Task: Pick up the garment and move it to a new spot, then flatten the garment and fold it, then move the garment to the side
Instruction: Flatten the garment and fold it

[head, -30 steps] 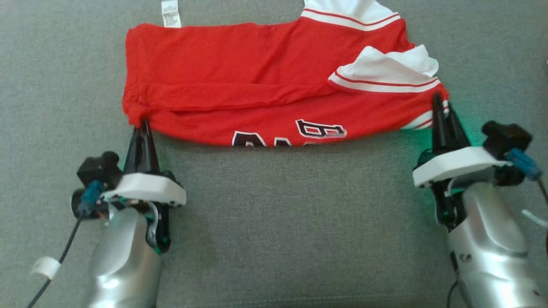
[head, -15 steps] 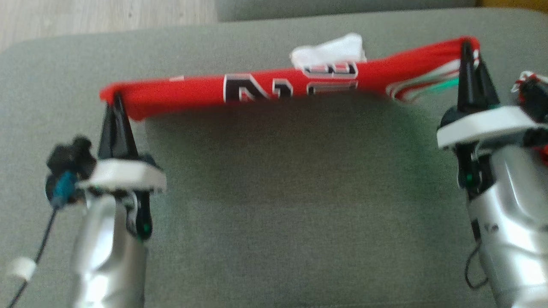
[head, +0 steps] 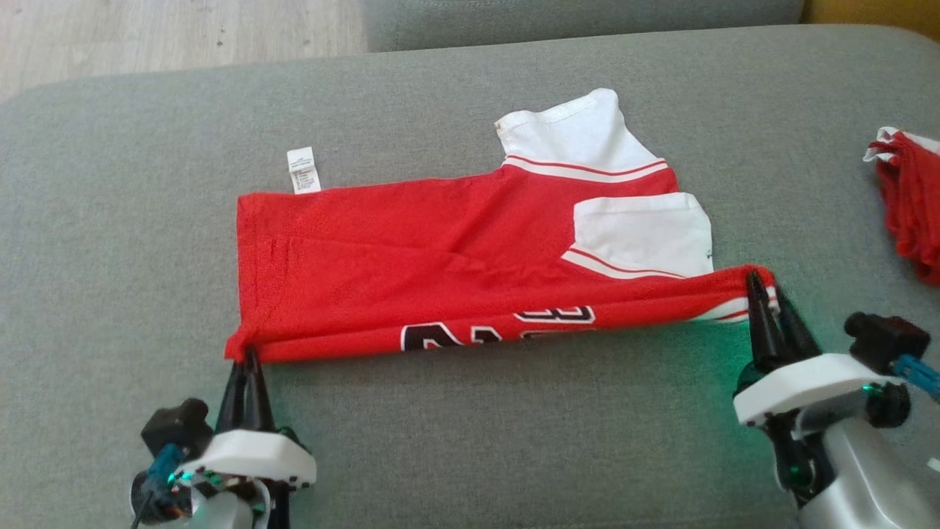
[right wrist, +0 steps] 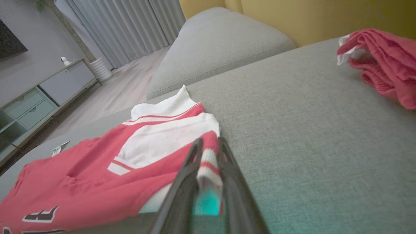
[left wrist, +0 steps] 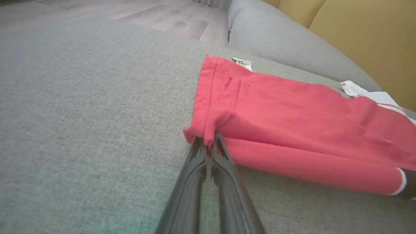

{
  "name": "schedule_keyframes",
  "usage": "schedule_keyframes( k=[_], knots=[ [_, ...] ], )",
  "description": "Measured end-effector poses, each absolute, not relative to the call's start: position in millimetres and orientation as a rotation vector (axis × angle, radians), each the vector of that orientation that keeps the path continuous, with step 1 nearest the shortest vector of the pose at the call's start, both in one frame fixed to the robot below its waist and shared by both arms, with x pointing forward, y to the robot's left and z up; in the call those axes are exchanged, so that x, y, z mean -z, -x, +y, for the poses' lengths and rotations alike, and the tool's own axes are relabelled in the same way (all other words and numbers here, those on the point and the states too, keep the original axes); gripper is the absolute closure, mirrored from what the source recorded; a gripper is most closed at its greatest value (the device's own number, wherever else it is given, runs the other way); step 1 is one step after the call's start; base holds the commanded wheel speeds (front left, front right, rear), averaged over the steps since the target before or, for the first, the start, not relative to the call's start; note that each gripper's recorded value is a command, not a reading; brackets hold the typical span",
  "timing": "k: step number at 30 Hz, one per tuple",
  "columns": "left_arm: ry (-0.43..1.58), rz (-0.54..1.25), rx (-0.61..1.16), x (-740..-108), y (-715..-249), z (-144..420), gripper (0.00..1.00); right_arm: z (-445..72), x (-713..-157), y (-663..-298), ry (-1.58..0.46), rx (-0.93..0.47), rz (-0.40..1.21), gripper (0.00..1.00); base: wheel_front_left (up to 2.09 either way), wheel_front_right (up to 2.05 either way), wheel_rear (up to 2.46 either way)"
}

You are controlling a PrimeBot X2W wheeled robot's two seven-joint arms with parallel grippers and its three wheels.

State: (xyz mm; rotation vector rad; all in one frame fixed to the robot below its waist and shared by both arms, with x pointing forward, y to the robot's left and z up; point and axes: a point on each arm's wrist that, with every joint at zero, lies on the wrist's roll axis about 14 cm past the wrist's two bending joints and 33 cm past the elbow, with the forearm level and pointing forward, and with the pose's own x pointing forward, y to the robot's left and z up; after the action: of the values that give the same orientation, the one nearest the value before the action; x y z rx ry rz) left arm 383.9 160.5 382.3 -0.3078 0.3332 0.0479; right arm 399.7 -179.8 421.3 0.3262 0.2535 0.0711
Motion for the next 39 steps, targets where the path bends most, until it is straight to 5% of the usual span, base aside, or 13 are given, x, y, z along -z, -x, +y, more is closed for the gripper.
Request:
schedule_keyframes(
  k=[1,7,17,29,30,31,32,39],
  knots=[
    [0.301,0.33,-0.049,-383,-385,160,0.0,-182,-422,-400,-0.325,-0.067,0.248,0.0,0.0,0.0,0.0],
    [0.199,0.304,-0.01,-391,-403,161,0.0,-196,-429,-412,-0.236,-0.064,0.225,0.0,0.0,0.0,0.0],
    [-0.016,0.365,0.16,-432,-521,174,0.0,-171,-456,-478,-0.156,-0.168,0.162,0.0,0.0,0.0,0.0],
    [0.017,0.648,0.223,-362,-520,164,0.0,-167,-434,-500,-0.116,-0.203,0.213,0.0,0.0,0.0,0.0],
    [0.019,0.641,0.226,-363,-521,164,0.11,-168,-433,-501,-0.114,-0.202,0.217,0.0,0.0,0.0,0.0],
    [0.019,0.641,0.226,-363,-521,164,0.72,-168,-433,-501,-0.114,-0.202,0.217,0.0,0.0,0.0,0.0],
    [0.024,0.636,0.227,-363,-522,164,1.0,-170,-431,-503,-0.108,-0.201,0.224,0.0,0.0,0.0,0.0],
    [-0.001,0.554,0.259,-371,-523,162,1.0,-166,-419,-536,-0.026,-0.233,0.35,0.0,0.0,0.0,0.0]
  ],
)
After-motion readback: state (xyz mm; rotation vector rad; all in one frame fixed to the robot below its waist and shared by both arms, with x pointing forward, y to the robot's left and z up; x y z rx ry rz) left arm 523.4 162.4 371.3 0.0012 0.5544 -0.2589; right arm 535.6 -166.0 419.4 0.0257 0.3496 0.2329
